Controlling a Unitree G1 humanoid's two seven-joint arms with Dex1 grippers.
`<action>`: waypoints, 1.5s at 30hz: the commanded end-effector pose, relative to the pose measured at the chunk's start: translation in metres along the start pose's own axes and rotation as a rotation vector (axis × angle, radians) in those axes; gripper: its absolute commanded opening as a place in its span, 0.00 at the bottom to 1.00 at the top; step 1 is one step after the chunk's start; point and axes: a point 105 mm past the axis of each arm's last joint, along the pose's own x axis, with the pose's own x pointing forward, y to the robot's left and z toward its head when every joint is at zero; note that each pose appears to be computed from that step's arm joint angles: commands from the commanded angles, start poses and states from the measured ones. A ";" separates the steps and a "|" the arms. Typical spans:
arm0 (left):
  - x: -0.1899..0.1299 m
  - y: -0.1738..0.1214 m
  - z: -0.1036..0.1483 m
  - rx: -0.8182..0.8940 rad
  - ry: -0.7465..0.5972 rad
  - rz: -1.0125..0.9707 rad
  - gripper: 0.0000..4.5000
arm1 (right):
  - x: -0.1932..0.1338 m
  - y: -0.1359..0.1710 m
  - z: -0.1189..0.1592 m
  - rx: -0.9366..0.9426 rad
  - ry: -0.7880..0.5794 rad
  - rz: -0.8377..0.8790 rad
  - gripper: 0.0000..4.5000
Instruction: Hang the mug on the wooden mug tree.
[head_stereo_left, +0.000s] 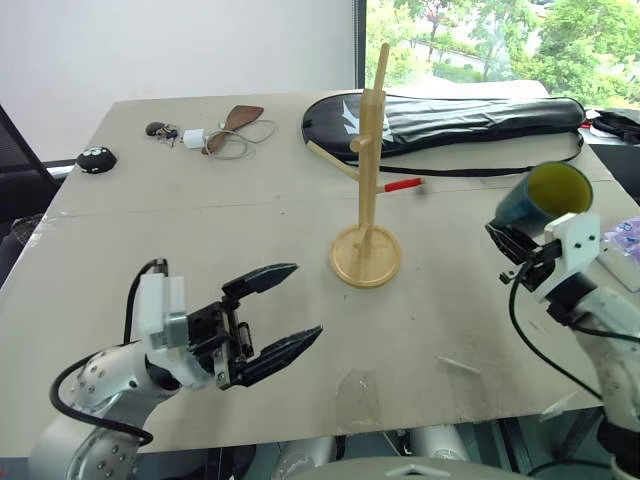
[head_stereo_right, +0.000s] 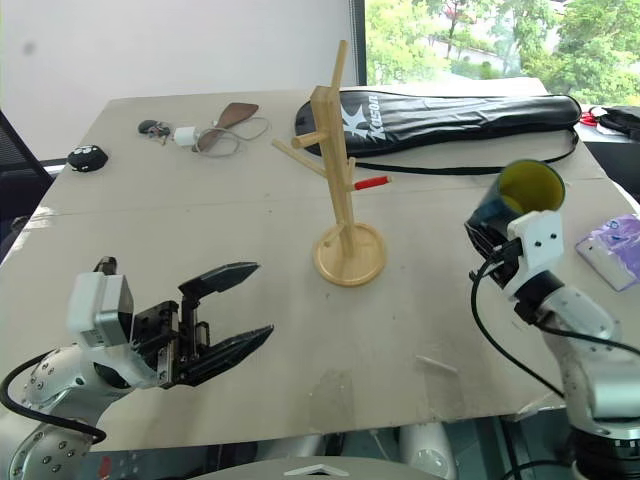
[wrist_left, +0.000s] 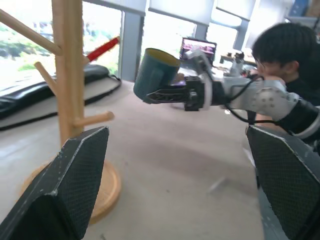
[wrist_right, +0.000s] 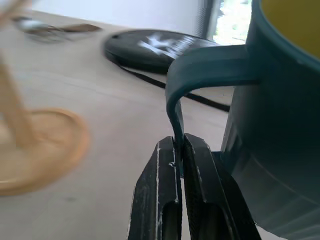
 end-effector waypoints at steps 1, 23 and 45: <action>-0.007 0.004 0.014 0.060 -0.095 0.077 1.00 | 0.005 0.020 0.028 -0.037 -0.020 0.167 0.01; -0.048 0.007 0.028 -0.021 -0.076 0.089 1.00 | 0.039 0.069 0.086 -0.188 0.050 0.473 0.01; -0.051 0.002 -0.002 -0.052 -0.041 0.120 1.00 | -0.007 0.067 0.075 -0.153 0.042 0.557 0.91</action>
